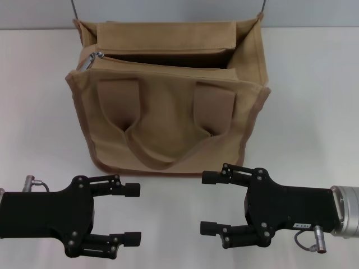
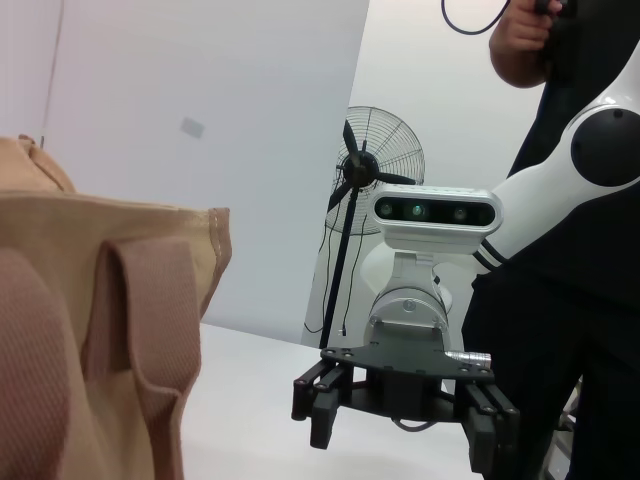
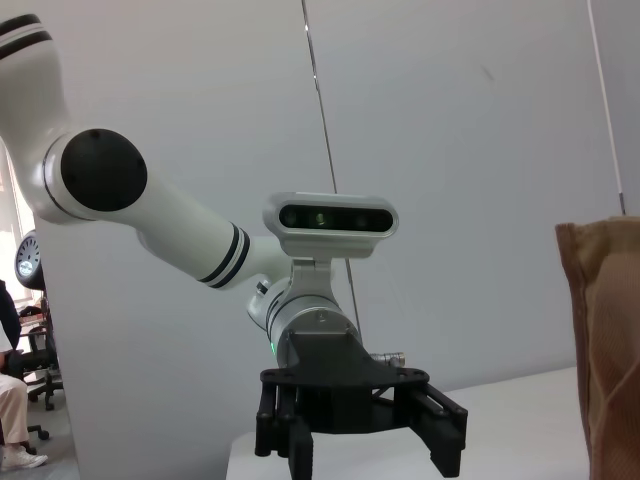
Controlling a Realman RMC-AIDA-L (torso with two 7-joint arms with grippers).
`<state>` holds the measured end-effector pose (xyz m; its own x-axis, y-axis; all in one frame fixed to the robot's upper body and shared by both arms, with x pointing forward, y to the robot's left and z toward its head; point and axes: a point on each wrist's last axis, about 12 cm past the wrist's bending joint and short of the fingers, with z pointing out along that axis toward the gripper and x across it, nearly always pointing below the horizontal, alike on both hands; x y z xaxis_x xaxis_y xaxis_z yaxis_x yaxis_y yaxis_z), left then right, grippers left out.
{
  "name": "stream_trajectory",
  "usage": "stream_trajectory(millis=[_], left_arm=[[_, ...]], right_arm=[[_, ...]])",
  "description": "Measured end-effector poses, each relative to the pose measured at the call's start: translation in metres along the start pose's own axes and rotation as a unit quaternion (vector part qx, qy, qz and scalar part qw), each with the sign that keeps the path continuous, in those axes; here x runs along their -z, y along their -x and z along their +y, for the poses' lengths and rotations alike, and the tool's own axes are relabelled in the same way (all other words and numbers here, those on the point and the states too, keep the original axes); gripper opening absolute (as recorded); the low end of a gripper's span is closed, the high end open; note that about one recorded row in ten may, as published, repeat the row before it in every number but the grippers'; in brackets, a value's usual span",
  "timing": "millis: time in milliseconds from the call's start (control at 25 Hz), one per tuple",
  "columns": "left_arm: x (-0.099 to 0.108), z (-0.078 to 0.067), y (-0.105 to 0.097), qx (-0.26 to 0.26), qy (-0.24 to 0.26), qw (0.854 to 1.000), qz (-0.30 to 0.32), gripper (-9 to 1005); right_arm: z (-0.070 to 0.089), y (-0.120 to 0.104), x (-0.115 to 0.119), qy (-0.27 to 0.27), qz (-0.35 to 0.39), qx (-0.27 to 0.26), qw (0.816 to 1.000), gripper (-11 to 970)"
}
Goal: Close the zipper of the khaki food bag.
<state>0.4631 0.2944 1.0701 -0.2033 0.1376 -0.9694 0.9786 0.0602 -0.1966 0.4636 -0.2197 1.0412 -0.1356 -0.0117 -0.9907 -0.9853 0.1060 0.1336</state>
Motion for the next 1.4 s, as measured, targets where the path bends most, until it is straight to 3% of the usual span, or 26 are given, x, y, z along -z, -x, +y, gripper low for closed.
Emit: stream_trajectory(millis=[600,880,1040,1160,1240,1400], left_arm=[[0.0,0.0,0.0,0.0,0.0,1.0,0.0,793],[0.014,0.002,0.008,-0.012,0.048,0.997,-0.053,789],[0.04,0.0,0.016,-0.032,0.131,0.983,-0.122,787],[0.049,-0.001,0.018,-0.039,0.16,0.975,-0.15,785],[0.06,-0.004,0.022,-0.051,0.199,0.959,-0.197,784],[0.069,-0.004,0.024,-0.059,0.234,0.942,-0.233,782]], right_arm=[[0.0,0.001,0.0,0.004,-0.003,0.002,1.0,834],[0.0,0.001,0.0,0.0,-0.003,0.002,1.0,835],[0.0,0.0,0.001,-0.003,-0.002,0.0,1.0,835],[0.0,0.0,0.001,-0.004,-0.002,-0.001,1.0,835],[0.0,0.0,0.002,-0.006,-0.003,-0.001,1.0,835],[0.001,-0.001,0.002,-0.006,-0.003,-0.001,1.0,835]])
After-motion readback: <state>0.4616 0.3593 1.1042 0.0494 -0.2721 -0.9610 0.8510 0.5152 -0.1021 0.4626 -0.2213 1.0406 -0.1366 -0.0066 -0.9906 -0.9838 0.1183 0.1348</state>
